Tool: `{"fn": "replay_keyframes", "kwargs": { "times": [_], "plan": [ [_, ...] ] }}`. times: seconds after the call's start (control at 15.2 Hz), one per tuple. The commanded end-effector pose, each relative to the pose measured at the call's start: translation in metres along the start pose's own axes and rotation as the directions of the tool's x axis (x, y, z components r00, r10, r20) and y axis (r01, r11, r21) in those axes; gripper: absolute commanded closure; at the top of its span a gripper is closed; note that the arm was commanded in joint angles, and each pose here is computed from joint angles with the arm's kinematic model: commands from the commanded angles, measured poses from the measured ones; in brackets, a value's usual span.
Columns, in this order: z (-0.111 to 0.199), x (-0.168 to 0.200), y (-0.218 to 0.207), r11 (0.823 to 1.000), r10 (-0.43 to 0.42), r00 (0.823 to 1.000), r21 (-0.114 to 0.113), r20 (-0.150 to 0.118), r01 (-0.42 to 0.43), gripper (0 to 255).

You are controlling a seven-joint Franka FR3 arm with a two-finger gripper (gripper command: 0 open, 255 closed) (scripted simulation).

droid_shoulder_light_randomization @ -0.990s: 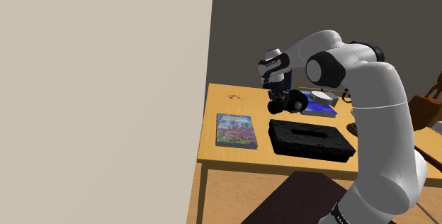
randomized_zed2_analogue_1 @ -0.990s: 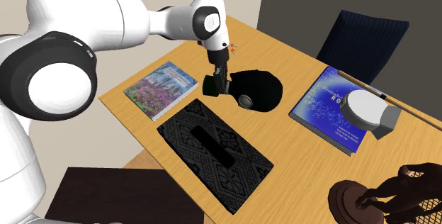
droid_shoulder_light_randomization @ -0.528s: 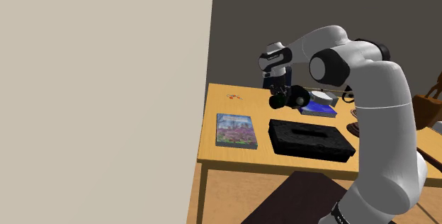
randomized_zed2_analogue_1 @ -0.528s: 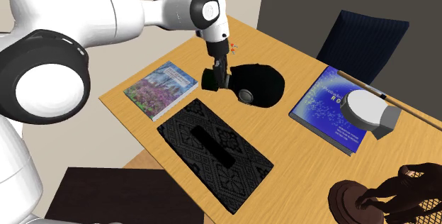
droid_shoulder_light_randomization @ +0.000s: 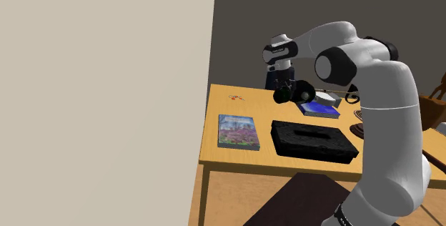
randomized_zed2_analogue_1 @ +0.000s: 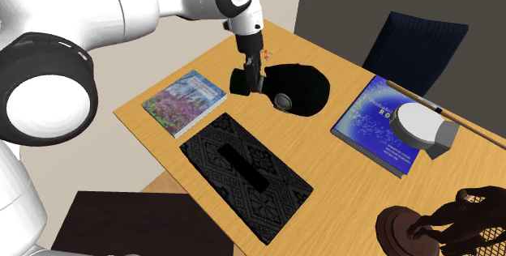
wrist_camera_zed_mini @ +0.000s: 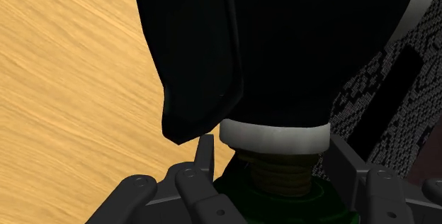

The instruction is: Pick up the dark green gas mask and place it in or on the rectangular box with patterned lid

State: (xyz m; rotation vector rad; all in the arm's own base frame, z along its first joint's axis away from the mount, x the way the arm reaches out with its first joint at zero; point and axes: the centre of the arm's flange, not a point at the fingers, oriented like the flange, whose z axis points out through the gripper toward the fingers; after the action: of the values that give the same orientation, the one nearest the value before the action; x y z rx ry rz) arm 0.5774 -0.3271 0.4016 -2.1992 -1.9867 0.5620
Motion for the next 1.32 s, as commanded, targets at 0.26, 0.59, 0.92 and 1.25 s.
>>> {"fn": "replay_keyframes", "kwargs": {
  "times": [0.26, 0.59, 0.92, 1.25],
  "plan": [
    [0.012, 0.024, -0.061, 1.000, 0.001, 1.000, -0.002, 0.001, -0.001, 255],
    [0.029, 0.049, -0.119, 1.000, 0.001, 1.000, -0.002, 0.001, -0.001, 255],
    [0.047, 0.074, -0.177, 1.000, 0.001, 1.000, -0.002, 0.001, -0.001, 255],
    [0.067, 0.096, -0.225, 1.000, 0.001, 1.000, -0.002, 0.001, -0.001, 255]
  ]
}}
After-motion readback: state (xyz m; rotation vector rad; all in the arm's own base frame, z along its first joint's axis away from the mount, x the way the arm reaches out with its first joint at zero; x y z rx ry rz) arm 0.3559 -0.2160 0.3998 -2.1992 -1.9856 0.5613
